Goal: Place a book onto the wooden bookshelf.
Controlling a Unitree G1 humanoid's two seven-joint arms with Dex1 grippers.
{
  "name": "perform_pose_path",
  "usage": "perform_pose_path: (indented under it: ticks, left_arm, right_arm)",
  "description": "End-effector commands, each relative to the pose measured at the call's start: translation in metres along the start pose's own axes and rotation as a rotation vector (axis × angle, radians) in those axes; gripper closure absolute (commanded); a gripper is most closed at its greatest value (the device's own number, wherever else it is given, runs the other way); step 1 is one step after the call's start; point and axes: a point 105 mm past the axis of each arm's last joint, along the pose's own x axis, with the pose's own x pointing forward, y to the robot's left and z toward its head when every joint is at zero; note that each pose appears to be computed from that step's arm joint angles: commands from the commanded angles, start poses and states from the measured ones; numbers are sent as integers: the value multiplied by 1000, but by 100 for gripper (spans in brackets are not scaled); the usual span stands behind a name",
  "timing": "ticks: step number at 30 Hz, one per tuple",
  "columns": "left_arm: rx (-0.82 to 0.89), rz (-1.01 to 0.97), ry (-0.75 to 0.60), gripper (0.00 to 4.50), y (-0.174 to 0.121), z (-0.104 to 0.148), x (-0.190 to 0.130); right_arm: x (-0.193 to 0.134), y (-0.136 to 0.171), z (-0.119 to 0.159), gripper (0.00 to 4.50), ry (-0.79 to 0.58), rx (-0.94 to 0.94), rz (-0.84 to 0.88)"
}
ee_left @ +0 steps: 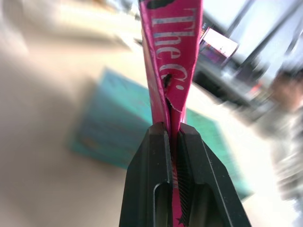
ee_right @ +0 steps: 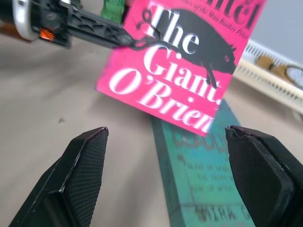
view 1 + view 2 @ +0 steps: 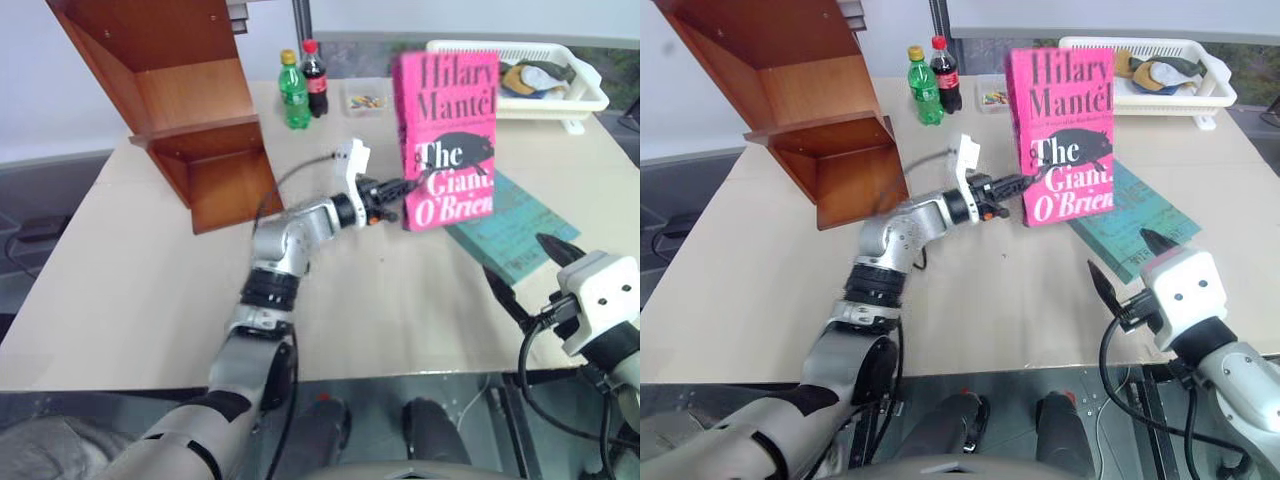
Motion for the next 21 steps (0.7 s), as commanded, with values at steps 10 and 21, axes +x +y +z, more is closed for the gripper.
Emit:
perform_pose_path:
  ticks: [10,21]
  left_arm:
    - [1251,179,10,444,20,118,-52]
    - [1526,255,483,444,70,193,-115]
  right_arm:
    - [44,15,17,43,-137,1,141]
    - [81,34,30,43,-227,8,322]
